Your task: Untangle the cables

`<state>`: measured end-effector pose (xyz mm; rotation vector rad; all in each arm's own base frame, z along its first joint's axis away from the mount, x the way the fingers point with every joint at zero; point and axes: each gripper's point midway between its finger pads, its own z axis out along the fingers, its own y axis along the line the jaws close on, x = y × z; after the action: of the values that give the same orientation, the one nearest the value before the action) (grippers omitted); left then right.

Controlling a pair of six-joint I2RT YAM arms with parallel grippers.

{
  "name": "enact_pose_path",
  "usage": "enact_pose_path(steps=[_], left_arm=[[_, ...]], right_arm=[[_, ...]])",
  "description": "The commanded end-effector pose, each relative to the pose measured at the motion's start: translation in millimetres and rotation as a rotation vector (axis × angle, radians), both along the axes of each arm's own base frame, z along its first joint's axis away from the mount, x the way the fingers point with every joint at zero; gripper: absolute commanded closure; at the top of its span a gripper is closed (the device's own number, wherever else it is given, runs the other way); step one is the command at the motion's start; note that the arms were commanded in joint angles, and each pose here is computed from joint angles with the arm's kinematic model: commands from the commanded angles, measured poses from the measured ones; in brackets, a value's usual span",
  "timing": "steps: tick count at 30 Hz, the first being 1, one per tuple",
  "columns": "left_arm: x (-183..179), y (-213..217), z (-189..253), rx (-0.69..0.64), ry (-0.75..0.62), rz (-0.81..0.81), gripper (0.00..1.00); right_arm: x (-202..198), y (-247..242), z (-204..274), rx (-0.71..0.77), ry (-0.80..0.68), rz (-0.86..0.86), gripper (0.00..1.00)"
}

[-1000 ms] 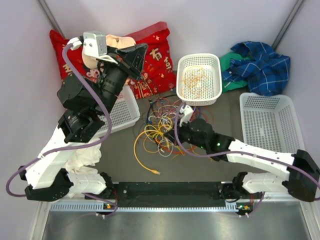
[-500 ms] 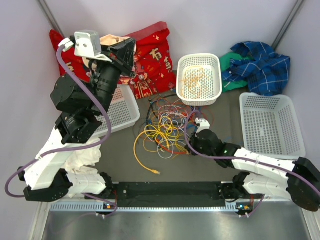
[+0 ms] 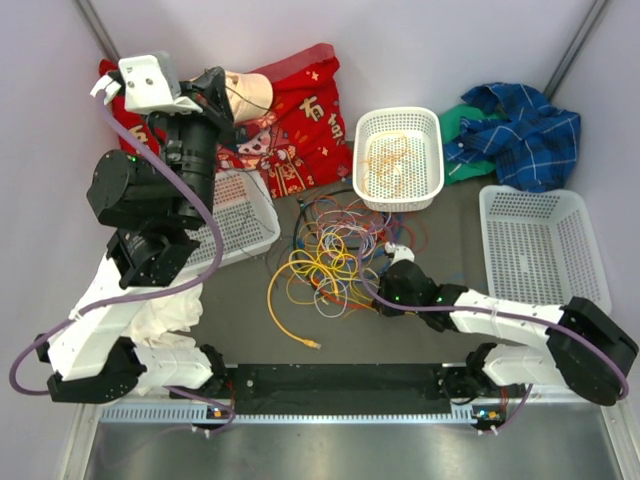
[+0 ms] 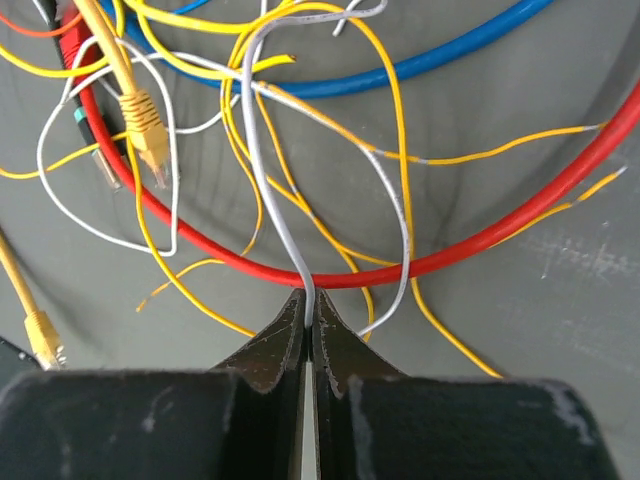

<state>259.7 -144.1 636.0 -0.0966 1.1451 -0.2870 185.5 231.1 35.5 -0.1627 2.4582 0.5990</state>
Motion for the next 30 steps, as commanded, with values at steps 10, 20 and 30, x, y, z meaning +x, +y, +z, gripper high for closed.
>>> enact_pose_path(steps=[10, 20, 30], left_arm=[[69.4, 65.8, -76.8, 0.070, 0.240, 0.343, 1.00], [141.0, 139.2, -176.1, -0.066, 0.471, 0.427, 1.00], [146.0, 187.4, -281.3, -0.133, 0.645, 0.530, 1.00]], right_arm=[[8.4, 21.0, 71.0, 0.199, -0.125, 0.034, 1.00], [9.3, 19.5, 109.2, 0.234, -0.194, 0.053, 1.00], [10.6, 21.8, 106.8, 0.214, -0.204, 0.083, 1.00]])
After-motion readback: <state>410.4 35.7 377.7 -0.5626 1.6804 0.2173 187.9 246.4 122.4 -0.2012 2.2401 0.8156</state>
